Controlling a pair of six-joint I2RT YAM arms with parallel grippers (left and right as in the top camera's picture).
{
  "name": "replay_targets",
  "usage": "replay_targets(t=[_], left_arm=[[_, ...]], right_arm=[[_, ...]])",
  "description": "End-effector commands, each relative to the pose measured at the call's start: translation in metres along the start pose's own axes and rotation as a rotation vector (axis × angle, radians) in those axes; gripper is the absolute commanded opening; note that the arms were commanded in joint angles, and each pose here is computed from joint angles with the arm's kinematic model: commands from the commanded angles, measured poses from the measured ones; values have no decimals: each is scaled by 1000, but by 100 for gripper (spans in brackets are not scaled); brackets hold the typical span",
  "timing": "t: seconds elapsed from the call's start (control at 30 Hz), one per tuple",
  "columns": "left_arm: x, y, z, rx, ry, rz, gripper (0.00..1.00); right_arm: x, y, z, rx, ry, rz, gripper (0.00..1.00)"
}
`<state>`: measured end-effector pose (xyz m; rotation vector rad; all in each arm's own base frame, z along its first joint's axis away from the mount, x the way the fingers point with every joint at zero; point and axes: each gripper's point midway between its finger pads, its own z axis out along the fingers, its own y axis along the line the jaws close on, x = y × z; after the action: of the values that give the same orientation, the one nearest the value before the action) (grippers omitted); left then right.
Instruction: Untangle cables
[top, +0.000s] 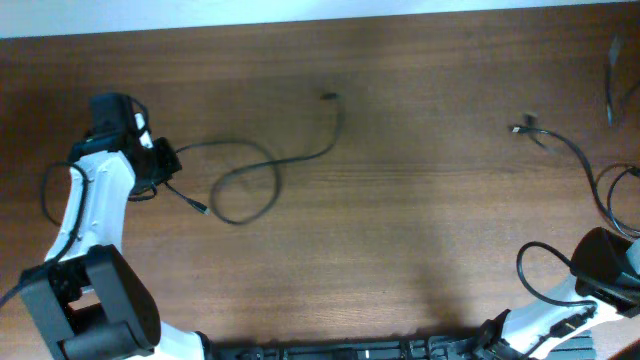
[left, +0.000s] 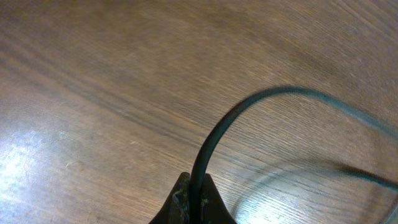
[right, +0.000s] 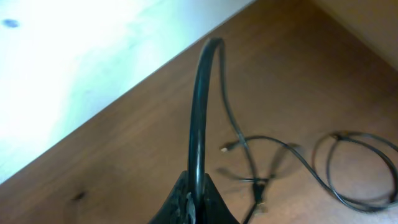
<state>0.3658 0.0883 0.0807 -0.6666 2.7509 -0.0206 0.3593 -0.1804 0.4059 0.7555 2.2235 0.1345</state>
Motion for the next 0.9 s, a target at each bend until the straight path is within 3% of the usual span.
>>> replay_targets(t=[0.0, 0.07, 0.13, 0.27, 0.33, 0.4, 0.43, 0.5, 0.53, 0.57, 0.67, 0.73, 0.87], left_arm=[[-5, 12, -8, 65, -2, -111, 0], [3, -59, -20, 388, 20, 85, 0], [28, -139, -45, 682, 16, 372, 0], [124, -263, -93, 1025, 18, 896, 0], [144, -282, -101, 1060, 13, 975, 0], [139, -285, -110, 1107, -5, 972, 0], [138, -289, -123, 1181, -9, 968, 0], [137, -295, -180, 1534, -50, 992, 0], [132, -297, -180, 1525, -85, 1007, 24], [120, -297, -150, 1335, -115, 992, 42], [65, -240, -53, 582, -144, 810, 48], [37, -190, -31, 248, -165, 638, 48], [17, -131, -21, 108, -118, 353, 45]], right_arm=[[2, -23, 4, 55, 23, 50, 4], [15, -25, 14, 64, 83, 29, 4], [21, -37, 20, 114, 113, 37, 5], [30, -54, 20, 210, 149, 42, 37], [35, -53, 19, 208, 171, 46, 46], [42, -26, 26, 96, 203, 23, 55], [48, -8, 30, 24, 231, -46, 56], [70, 19, 46, -22, 314, -113, 56], [91, 33, 58, -44, 389, -161, 56], [107, 43, 66, -59, 448, -195, 57], [175, 75, 89, -125, 665, -378, 59], [231, 100, 100, -173, 809, -526, 60], [323, 142, 125, -242, 918, -726, 60]])
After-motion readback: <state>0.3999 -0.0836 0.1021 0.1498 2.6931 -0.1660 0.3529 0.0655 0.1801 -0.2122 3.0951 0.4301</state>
